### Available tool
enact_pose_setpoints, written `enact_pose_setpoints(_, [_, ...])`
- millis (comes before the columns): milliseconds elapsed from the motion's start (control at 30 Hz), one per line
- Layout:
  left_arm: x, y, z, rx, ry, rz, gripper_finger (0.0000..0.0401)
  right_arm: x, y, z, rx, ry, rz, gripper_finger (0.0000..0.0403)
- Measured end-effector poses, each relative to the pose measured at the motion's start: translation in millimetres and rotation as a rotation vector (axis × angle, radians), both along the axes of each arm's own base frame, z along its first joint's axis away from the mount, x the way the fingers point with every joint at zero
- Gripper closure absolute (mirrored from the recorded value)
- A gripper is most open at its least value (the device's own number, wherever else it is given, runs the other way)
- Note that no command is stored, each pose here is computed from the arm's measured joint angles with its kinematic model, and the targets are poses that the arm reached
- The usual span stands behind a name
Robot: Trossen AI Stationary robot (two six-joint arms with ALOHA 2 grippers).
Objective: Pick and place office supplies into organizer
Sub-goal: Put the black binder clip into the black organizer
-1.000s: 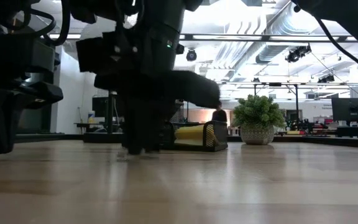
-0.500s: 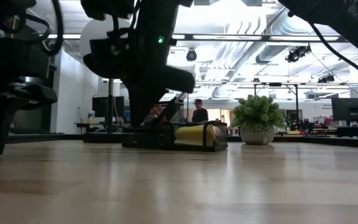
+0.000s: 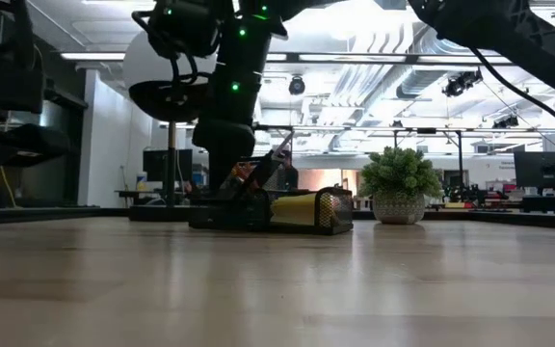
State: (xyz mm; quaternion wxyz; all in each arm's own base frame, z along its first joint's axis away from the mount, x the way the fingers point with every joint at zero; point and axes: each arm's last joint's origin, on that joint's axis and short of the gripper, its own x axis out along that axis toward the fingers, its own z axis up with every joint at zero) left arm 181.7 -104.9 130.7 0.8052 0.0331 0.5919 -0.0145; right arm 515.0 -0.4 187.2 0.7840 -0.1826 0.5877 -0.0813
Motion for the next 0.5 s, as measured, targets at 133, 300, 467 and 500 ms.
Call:
enact_pose_setpoints(133, [0, 1, 0, 0.005, -0.003, 0.003, 0.0394, -1, -9, 0, 0.029, -0.022, -0.092, 0.0403])
enact_pose_setpoints(300, [0, 1, 0, 0.005, -0.003, 0.003, 0.0394, -2, -18, -1, 0.089, -0.049, -0.198, 0.0403])
enact_pose_setpoints(467, [0, 0, 0, 0.005, -0.003, 0.003, 0.0394, -2, -22, -1, 0.128, -0.071, -0.267, 0.0403])
enact_pose_setpoints(500, [0, 0, 0, 0.005, -0.003, 0.002, 0.0394, -2, -22, -1, 0.139, -0.073, -0.272, 0.0403])
